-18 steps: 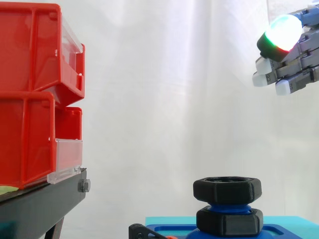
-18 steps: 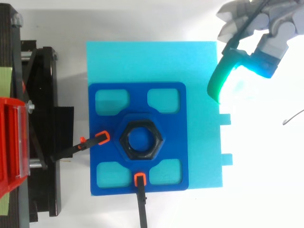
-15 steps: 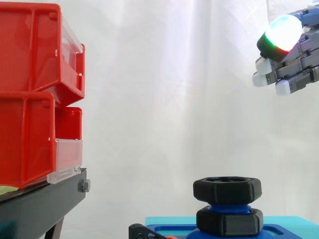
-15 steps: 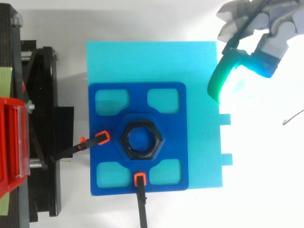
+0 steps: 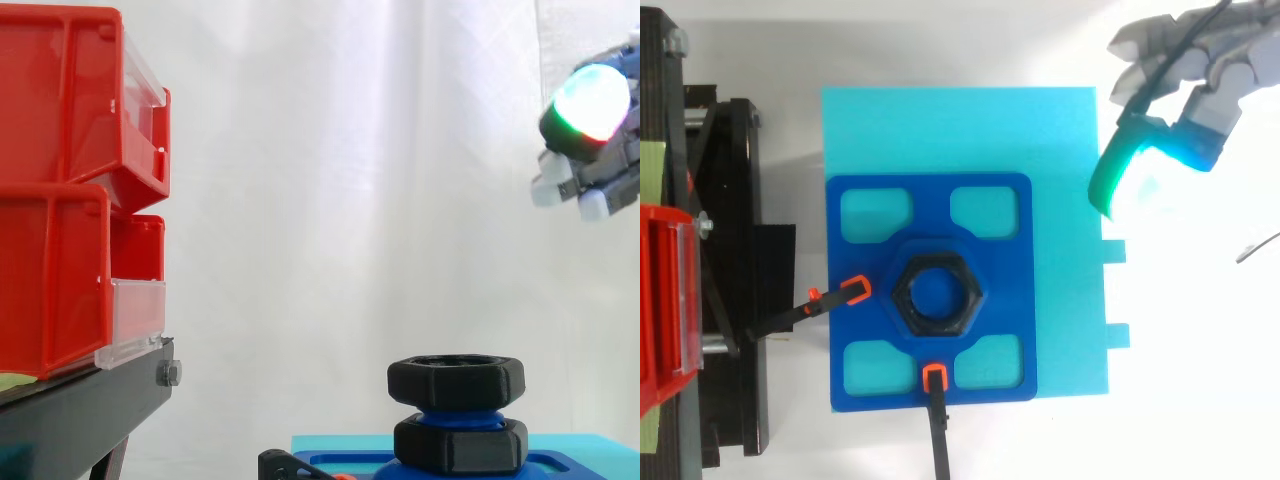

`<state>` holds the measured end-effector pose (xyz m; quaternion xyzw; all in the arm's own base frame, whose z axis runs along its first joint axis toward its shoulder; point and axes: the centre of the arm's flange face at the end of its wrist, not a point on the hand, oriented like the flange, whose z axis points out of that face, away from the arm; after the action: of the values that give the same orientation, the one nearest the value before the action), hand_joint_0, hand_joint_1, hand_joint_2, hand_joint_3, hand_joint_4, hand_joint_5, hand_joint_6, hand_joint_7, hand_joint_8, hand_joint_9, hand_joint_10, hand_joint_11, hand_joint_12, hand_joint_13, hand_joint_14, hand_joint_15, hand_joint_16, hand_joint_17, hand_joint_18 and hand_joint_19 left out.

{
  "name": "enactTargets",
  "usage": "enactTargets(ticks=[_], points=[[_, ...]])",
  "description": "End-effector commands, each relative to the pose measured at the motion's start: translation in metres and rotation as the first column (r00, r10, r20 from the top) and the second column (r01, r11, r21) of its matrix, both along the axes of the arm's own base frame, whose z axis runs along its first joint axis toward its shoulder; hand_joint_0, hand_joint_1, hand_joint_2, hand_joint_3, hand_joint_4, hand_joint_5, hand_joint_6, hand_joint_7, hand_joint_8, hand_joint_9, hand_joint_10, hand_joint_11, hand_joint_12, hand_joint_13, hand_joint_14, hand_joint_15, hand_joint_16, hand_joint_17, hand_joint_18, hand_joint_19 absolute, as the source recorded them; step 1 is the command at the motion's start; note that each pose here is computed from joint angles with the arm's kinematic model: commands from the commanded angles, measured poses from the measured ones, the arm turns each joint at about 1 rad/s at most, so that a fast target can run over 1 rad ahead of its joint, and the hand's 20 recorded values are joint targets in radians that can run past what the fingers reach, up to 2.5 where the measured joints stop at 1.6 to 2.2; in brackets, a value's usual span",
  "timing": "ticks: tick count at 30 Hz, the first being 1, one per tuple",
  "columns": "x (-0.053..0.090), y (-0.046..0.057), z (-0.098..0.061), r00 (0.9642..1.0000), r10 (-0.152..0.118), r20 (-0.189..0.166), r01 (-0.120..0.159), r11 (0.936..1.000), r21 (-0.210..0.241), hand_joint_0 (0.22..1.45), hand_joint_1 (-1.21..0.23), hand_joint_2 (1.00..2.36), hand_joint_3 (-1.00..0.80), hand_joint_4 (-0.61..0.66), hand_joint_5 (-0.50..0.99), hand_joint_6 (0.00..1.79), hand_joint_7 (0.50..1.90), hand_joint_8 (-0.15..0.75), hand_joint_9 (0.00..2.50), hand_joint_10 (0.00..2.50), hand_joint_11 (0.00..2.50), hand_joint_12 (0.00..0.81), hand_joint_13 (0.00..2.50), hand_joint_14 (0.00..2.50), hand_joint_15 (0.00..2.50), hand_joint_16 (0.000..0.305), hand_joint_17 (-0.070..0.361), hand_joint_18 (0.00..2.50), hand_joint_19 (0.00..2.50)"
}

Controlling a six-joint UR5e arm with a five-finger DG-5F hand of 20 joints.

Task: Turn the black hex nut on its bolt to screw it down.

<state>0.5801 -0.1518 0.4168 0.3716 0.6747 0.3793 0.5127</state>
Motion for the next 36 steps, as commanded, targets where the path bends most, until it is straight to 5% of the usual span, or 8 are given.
enactTargets(ticks=[1,8,11,16,17,24,29,36], points=[[-0.003,-0.001,-0.002,0.9996,-0.001,-0.027,0.001,1.0000,0.007,0.44,-0.49,1.00,-0.50,0.13,-0.25,0.50,0.67,0.249,0.18,0.01,0.23,0.365,0.01,0.00,0.02,0.063,0.142,0.00,0.29],[-0.001,0.004,-0.002,0.9997,0.005,-0.024,-0.005,1.0000,-0.008,0.45,-0.50,1.00,-0.50,0.13,-0.24,0.50,0.67,0.246,0.22,0.01,0.24,0.358,0.03,0.00,0.02,0.061,0.138,0.00,0.28],[0.011,0.007,-0.002,0.9990,-0.010,0.043,0.012,0.9980,-0.063,0.45,-0.50,1.00,-0.50,0.13,-0.24,0.50,0.66,0.244,0.22,0.01,0.23,0.357,0.03,0.00,0.02,0.061,0.137,0.00,0.29],[0.042,0.022,-0.003,0.9770,0.040,0.210,0.002,0.9811,-0.193,0.46,-0.51,1.00,-0.50,0.12,-0.23,0.50,0.66,0.245,0.23,0.01,0.22,0.355,0.03,0.00,0.01,0.060,0.136,0.00,0.28],[0.050,0.028,-0.006,0.9681,0.060,0.243,0.000,0.9712,-0.238,0.46,-0.51,1.00,-0.50,0.12,-0.23,0.50,0.65,0.249,0.24,0.01,0.22,0.355,0.03,0.00,0.01,0.060,0.136,0.00,0.28],[0.074,0.053,-0.022,0.9463,0.111,0.304,0.021,0.9162,-0.400,0.46,-0.51,1.00,-0.50,0.13,-0.23,0.50,0.65,0.247,0.25,0.01,0.23,0.352,0.04,0.00,0.02,0.060,0.134,0.00,0.27],[0.079,0.072,-0.022,0.9394,0.127,0.318,0.050,0.8690,-0.492,0.46,-0.51,1.00,-0.50,0.13,-0.22,0.50,0.66,0.251,0.27,0.01,0.22,0.351,0.05,0.00,0.01,0.060,0.134,0.00,0.28],[0.090,0.097,-0.046,0.9426,0.173,0.285,0.016,0.8296,-0.558,0.47,-0.51,1.00,-0.50,0.14,-0.22,0.50,0.67,0.252,0.29,0.01,0.22,0.348,0.06,0.00,0.01,0.059,0.133,0.00,0.27]])
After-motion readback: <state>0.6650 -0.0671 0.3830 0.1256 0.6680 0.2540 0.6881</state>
